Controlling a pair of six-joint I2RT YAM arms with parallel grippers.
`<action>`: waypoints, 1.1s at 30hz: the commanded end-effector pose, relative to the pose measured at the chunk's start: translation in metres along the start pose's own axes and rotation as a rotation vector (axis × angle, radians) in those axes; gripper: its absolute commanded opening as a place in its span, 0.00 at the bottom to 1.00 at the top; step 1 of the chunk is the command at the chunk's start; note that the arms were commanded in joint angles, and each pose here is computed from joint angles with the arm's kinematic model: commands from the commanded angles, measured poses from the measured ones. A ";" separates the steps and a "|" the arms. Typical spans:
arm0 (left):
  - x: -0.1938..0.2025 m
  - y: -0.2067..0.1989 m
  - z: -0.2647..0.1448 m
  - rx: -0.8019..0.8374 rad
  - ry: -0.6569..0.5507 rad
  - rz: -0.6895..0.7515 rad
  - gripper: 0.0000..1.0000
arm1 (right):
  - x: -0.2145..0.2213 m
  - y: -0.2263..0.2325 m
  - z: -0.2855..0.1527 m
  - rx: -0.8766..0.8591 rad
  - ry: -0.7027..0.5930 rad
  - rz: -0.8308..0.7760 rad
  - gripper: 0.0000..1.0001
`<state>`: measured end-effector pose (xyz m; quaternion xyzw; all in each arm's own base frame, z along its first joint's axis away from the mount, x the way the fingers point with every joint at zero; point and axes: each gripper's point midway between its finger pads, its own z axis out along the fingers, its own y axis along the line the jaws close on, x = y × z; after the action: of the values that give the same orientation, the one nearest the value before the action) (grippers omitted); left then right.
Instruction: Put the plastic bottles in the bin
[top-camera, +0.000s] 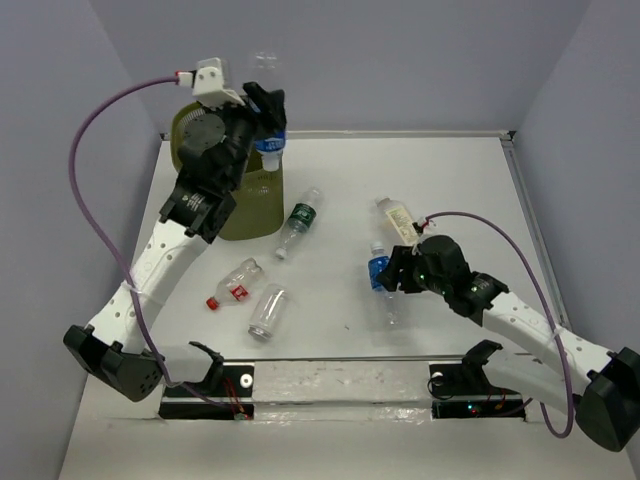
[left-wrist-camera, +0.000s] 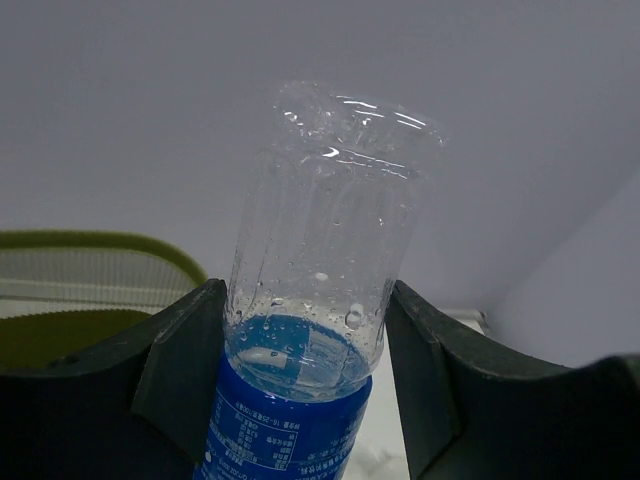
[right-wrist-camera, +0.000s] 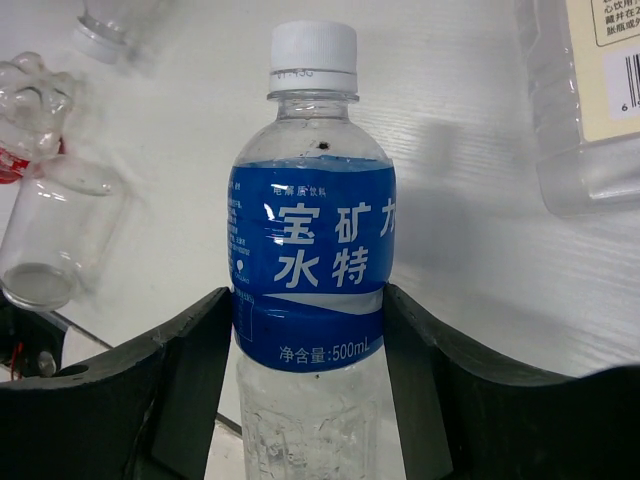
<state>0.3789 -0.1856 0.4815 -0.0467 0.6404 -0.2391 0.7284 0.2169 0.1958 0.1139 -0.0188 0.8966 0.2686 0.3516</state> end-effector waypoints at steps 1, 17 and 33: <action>-0.076 0.061 -0.001 -0.194 -0.241 0.005 0.62 | -0.021 0.024 -0.007 -0.119 -0.083 -0.022 0.36; -0.059 0.135 0.002 -0.317 -0.187 0.080 0.99 | -0.123 0.140 -0.038 -0.424 -0.308 -0.097 0.36; 0.086 0.125 -0.144 -0.153 0.243 -0.036 0.99 | -0.322 0.291 -0.078 -0.640 -0.747 -0.280 0.35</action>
<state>0.2946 -0.0581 0.4079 -0.1056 0.6572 -0.1861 0.7227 0.3340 0.3392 0.4453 -0.1293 0.6424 0.4579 0.6008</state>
